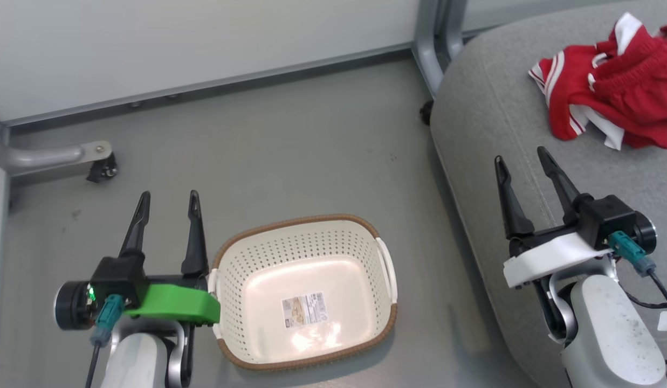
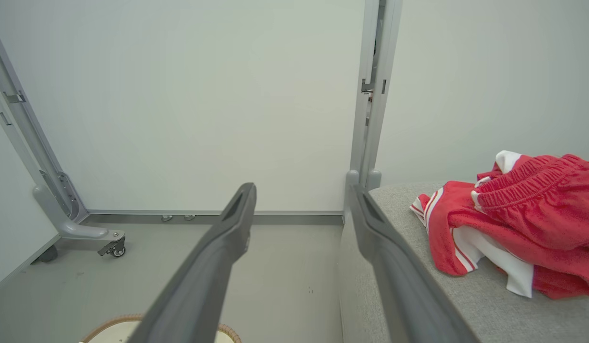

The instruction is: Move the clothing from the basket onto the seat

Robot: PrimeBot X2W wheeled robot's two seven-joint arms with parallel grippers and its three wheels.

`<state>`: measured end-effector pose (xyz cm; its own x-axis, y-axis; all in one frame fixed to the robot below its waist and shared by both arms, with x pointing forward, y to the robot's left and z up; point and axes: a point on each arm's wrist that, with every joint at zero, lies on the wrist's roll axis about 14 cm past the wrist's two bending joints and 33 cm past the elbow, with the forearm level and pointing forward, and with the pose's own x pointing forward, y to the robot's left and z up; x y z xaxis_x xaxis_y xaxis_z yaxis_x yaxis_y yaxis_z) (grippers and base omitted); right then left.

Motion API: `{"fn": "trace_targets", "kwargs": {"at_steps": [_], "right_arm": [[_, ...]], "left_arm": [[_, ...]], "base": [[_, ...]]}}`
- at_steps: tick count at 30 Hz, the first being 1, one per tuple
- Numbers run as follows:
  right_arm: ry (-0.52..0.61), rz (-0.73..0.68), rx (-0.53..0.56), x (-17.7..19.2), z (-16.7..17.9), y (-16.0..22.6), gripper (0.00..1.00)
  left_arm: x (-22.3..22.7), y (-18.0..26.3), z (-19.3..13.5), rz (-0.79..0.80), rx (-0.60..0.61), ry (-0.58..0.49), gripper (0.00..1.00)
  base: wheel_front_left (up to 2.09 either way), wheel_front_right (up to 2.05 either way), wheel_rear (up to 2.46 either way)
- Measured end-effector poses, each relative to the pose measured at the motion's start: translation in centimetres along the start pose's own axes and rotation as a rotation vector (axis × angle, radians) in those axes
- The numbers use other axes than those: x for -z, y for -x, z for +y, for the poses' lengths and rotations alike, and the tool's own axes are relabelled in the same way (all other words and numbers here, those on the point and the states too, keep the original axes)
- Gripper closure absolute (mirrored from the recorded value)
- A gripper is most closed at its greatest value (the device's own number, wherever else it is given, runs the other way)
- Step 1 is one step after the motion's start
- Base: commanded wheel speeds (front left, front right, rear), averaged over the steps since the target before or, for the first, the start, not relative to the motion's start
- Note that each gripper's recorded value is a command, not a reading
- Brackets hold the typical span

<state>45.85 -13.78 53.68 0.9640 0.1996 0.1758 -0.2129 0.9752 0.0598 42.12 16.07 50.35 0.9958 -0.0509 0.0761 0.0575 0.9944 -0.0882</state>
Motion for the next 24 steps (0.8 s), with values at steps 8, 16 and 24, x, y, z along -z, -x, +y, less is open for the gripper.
{"fn": "trace_targets", "kwargs": {"at_steps": [8, 16, 24], "right_arm": [[-0.029, -0.039, -0.083, -1.5, 4.0, 0.7, 0.0], [-0.033, -0.043, -0.103, -2.0, 5.3, 2.9, 0.0], [-0.03, -0.036, -0.082, -2.0, 4.9, 5.1, 0.0]], "left_arm": [[-1.8, 3.5, 3.6, -0.038, -0.11, -0.019, 0.0], [-2.7, 5.9, 4.4, -0.062, -0.13, -0.03, 0.0], [-3.4, 6.1, 3.2, -0.083, -0.087, -0.026, 0.0]], "base": [[0.0, 0.0, 0.0], [0.0, 0.0, 0.0], [0.0, 0.0, 0.0]]}}
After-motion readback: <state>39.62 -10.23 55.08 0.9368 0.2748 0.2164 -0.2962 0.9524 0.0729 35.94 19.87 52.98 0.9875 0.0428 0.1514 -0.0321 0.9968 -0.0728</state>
